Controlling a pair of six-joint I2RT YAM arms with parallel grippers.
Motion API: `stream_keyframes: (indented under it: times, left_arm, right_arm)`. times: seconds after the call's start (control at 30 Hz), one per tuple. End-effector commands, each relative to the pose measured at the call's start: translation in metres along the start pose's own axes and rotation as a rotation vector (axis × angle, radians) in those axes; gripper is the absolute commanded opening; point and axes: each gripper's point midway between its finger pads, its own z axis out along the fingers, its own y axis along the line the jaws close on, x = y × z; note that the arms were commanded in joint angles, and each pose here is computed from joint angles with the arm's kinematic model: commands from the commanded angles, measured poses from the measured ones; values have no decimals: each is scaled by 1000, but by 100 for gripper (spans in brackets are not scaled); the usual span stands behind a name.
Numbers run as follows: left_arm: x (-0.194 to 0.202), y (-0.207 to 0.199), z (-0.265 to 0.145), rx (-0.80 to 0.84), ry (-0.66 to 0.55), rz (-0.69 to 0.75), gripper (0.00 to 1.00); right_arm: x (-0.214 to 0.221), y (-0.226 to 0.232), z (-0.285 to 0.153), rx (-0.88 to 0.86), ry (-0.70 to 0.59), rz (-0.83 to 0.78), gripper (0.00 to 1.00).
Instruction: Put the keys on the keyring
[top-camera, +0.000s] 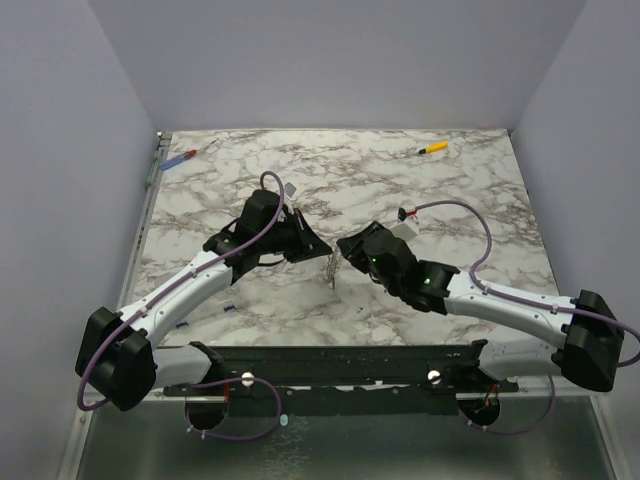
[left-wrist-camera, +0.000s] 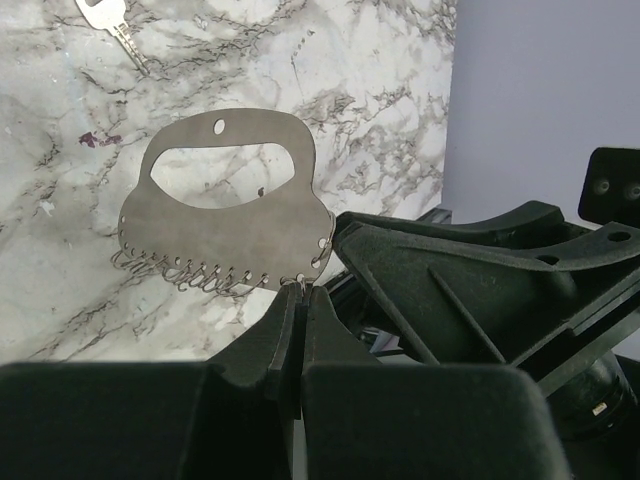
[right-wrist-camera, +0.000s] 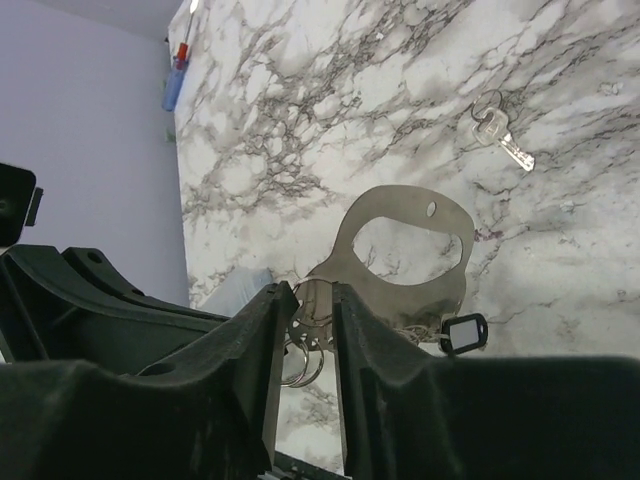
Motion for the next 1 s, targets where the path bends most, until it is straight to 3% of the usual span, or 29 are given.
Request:
stream_keyframes:
  times: [0.0,0.13,0.23,0.4,0.7,0.97]
  left_arm:
    - [2,-15,-4,58,14,40,0]
    - [1,-16,-3,59,15,47,0]
    - [1,-16,-3,59,17,50,0]
    - [0,-19,-2,64,19,53,0]
    - [-1,-24,-2,76,26,58,0]
    - [-4,-29,-2,86,22,57,0]
  right_arm:
    - [-16,9,-2,-72,-61,-87,36]
    - [-14,13,-5,-101,-42,-146,49]
    - [-16,12,-8,-114,-45,-168,54]
    - [-12,16,-13,-192,-16,-238,55]
    - [-11,14,-40,-343,8,-518,55]
    - [-6,0,-60,-517,21,-542,50]
